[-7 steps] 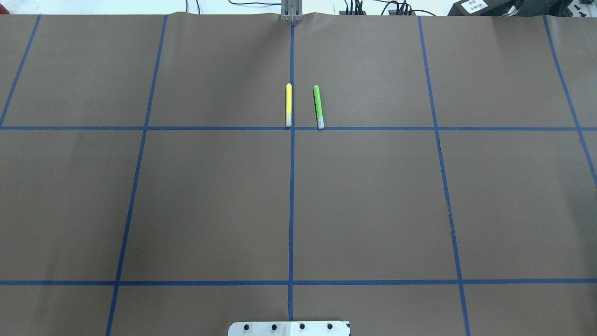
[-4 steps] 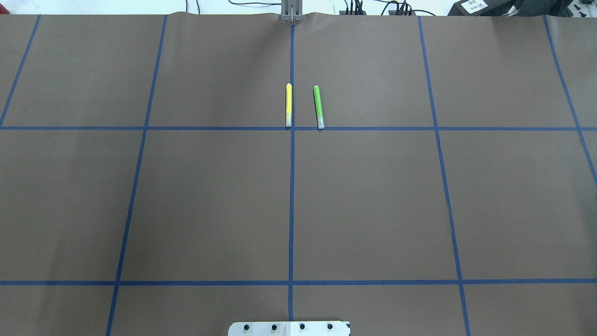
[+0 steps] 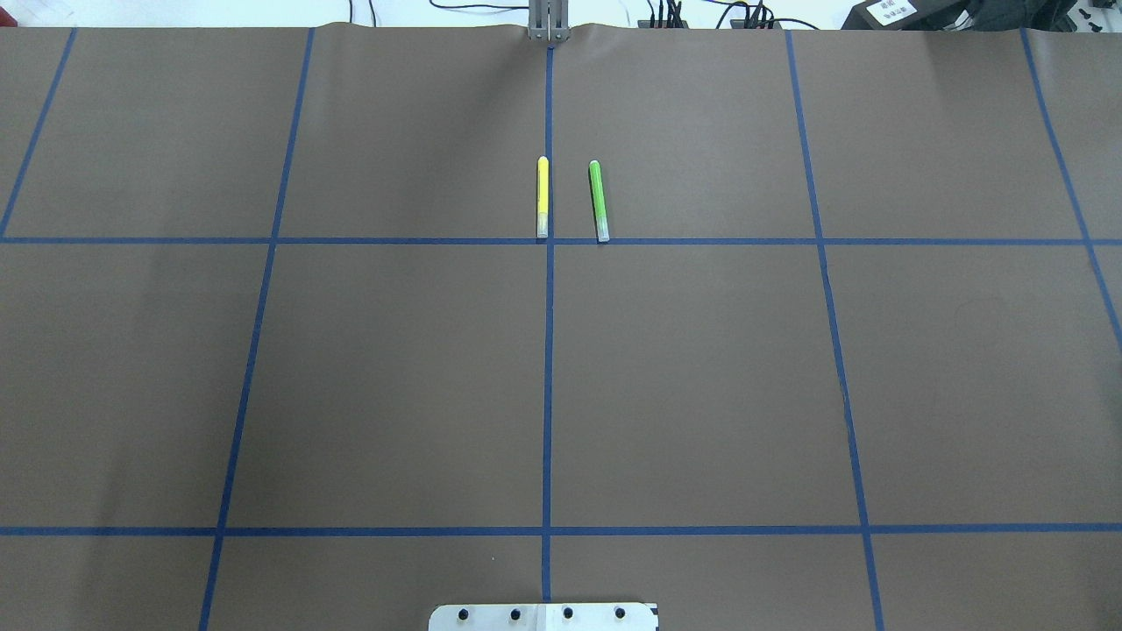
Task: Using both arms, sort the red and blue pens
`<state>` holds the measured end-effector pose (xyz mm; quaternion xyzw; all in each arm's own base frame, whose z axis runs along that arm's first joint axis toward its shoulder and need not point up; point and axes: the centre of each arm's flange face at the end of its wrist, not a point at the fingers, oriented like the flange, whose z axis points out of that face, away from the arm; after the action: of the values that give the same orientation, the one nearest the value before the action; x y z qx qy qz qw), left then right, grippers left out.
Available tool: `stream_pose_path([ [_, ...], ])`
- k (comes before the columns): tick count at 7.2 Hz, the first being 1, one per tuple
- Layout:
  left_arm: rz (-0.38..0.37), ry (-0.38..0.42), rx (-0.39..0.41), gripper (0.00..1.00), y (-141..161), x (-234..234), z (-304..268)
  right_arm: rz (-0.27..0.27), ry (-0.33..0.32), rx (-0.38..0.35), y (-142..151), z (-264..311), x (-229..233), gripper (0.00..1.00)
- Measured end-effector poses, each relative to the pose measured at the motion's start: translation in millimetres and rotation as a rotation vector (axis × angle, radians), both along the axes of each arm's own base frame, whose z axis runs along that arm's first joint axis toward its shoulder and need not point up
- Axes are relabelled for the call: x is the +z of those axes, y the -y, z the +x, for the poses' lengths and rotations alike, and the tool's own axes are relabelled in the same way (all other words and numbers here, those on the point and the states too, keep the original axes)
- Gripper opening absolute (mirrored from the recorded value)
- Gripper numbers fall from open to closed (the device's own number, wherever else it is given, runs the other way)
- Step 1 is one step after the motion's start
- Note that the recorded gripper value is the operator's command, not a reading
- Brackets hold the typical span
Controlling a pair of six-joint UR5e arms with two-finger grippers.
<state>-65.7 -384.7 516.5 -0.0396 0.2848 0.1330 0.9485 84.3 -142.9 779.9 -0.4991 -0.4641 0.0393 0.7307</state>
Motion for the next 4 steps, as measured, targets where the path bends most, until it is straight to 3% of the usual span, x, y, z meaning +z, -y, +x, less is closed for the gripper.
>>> stream_pose_path([
  [1,0.001,0.000,-0.001,0.00,-0.6,-0.7,-0.5,-0.010,0.000,0.007,-1.0,-0.6,2.4,0.52],
  [3,0.004,0.000,-0.003,0.00,-1.3,-2.2,-1.0,-0.020,0.000,0.009,-3.6,-1.0,4.6,0.73],
  [4,0.004,0.000,-0.003,0.00,-1.4,-2.5,-1.1,-0.025,0.001,0.017,-4.5,-1.7,6.2,0.74],
])
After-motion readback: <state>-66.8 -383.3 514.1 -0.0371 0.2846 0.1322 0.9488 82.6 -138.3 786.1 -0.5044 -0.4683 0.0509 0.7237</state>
